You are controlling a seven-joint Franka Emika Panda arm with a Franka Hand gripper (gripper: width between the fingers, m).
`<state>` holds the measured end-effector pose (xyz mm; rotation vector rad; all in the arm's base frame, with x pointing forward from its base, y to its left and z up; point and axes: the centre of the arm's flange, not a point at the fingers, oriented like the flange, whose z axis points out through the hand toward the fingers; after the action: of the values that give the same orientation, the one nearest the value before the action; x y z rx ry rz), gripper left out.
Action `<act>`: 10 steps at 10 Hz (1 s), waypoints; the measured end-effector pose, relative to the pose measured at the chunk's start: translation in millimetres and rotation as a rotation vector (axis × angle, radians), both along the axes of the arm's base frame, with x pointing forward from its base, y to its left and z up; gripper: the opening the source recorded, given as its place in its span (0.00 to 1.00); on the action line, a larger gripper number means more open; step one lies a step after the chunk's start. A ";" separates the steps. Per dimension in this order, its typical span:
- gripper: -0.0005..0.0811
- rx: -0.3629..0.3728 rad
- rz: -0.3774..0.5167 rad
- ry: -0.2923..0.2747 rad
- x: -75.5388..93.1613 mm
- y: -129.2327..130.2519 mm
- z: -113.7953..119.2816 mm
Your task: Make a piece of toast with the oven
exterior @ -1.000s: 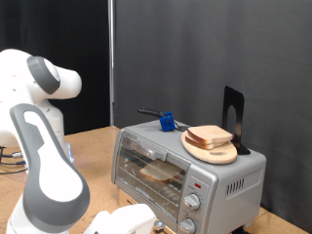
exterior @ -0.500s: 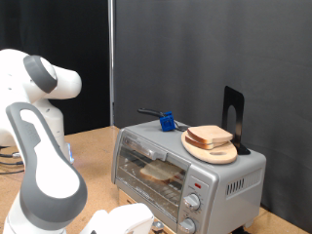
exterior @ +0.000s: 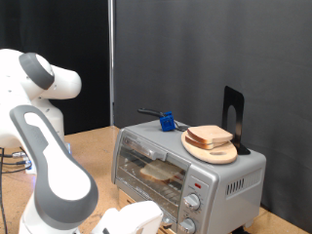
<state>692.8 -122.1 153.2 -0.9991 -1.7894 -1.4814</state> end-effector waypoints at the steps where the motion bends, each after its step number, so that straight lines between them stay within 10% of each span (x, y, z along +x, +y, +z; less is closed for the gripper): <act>1: 0.84 0.009 0.007 0.004 -2.9 8.4 -1.5; 10: 0.84 -0.070 0.007 -0.026 -9.7 66.9 -9.7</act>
<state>683.2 -55.3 143.5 -1.0112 -1.8725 -1.4422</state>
